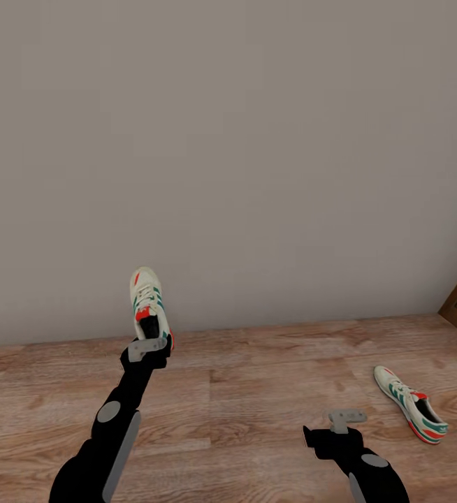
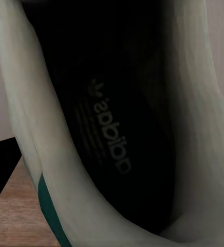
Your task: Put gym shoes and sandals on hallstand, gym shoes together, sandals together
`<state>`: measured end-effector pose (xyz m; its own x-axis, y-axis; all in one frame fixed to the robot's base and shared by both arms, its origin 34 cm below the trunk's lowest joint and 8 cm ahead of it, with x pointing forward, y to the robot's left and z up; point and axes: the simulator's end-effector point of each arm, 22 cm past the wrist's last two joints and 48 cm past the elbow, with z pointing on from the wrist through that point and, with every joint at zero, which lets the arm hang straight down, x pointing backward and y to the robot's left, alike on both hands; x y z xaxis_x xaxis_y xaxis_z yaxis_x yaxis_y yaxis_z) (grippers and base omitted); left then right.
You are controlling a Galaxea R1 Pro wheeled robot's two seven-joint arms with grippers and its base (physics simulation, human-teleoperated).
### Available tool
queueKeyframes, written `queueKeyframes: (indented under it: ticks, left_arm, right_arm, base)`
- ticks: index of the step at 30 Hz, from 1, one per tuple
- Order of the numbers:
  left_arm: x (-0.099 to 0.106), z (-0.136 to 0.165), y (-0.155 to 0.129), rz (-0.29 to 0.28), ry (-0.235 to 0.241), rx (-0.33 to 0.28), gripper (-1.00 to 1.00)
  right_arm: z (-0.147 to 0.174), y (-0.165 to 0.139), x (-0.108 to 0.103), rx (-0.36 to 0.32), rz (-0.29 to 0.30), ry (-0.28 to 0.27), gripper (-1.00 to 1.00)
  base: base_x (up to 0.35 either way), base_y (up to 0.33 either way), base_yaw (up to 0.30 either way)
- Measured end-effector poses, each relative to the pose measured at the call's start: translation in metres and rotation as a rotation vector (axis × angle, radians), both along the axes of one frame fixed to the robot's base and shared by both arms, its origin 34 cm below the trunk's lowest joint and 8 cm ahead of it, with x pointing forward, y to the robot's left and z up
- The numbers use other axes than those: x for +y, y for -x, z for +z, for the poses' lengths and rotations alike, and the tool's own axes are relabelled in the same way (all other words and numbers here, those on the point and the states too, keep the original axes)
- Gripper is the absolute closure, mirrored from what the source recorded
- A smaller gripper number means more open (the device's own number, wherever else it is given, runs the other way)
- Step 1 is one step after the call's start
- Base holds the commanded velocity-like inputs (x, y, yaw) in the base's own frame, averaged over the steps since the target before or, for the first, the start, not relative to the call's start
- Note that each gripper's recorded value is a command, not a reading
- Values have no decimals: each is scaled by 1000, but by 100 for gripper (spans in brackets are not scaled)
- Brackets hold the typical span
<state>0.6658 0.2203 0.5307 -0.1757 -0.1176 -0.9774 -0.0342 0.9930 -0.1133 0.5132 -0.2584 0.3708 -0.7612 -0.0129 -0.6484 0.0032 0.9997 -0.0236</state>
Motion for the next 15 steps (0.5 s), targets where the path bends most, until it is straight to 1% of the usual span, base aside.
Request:
queueKeyframes:
  ticks: [4,12,15]
  left_arm:
    - [0,-2,0,0,0,4,100]
    - [0,-3,0,0,0,6,100]
    - [0,-3,0,0,0,6,100]
  right_arm:
    - [0,0,0,0,0,0,-100]
    - [0,0,0,-1,0,0,-100]
    - [0,0,0,-1,0,0,-100]
  base:
    - [35,-348,0]
    - [111,-350,3]
    - [36,-350,132]
